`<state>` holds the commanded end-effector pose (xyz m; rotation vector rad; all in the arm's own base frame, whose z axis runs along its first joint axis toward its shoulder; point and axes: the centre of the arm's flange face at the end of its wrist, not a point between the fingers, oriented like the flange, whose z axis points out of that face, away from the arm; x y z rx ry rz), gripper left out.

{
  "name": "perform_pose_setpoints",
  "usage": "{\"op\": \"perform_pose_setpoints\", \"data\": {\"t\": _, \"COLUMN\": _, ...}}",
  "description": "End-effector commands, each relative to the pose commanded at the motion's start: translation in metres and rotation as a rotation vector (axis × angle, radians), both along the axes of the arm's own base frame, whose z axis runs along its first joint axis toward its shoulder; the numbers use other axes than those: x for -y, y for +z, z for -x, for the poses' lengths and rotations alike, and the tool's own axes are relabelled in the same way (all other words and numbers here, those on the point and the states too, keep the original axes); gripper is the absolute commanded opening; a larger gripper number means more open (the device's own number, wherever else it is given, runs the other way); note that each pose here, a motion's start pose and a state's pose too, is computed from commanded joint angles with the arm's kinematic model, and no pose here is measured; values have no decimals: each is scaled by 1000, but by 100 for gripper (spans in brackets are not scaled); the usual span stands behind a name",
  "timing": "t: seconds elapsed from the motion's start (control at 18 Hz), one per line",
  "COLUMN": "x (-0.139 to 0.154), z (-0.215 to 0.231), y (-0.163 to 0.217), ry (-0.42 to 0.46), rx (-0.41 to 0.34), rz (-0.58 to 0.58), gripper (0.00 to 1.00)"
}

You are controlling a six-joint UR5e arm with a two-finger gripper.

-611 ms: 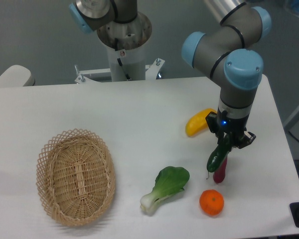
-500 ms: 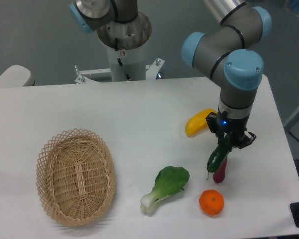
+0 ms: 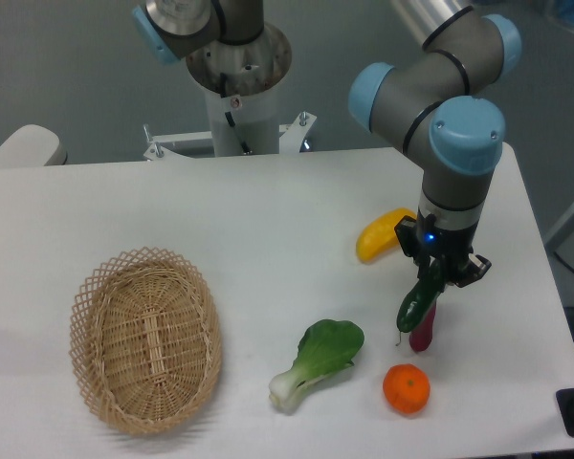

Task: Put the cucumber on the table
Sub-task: 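Carry the green cucumber toward the bok choy and lower it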

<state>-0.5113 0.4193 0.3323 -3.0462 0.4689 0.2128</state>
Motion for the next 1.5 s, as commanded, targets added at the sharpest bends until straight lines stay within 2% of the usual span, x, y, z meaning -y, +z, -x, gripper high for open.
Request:
{"op": "perform_pose_setpoints", "data": {"t": 0.33, "x": 13, "z": -44, "y": -42, "ry": -70, "rx": 72, "rz": 43, "gripper": 18}}
{"op": "perform_pose_setpoints", "data": {"t": 0.61, "x": 7, "z": -123, "y": -62, "ry": -129, "rx": 79, "rz": 52, "gripper": 18}}
{"op": "perform_pose_setpoints", "data": {"t": 0.78, "x": 10, "z": -149, "y": -77, "ry": -36, "rx": 111, "rz": 60, "gripper": 18}}
{"op": "perform_pose_setpoints", "data": {"t": 1.0, "x": -13, "z": -171, "y": -97, "ry": 73, "rx": 137, "rz": 67, "gripper": 18}}
{"op": "perform_pose_setpoints", "data": {"t": 1.17, "x": -24, "z": -176, "y": -108, "ry": 103, "rx": 150, "rz": 76, "gripper": 18}}
{"op": "perform_pose_setpoints", "data": {"t": 1.5, "x": -29, "z": -175, "y": -116, "ry": 100, "rx": 155, "rz": 81, "gripper": 19}}
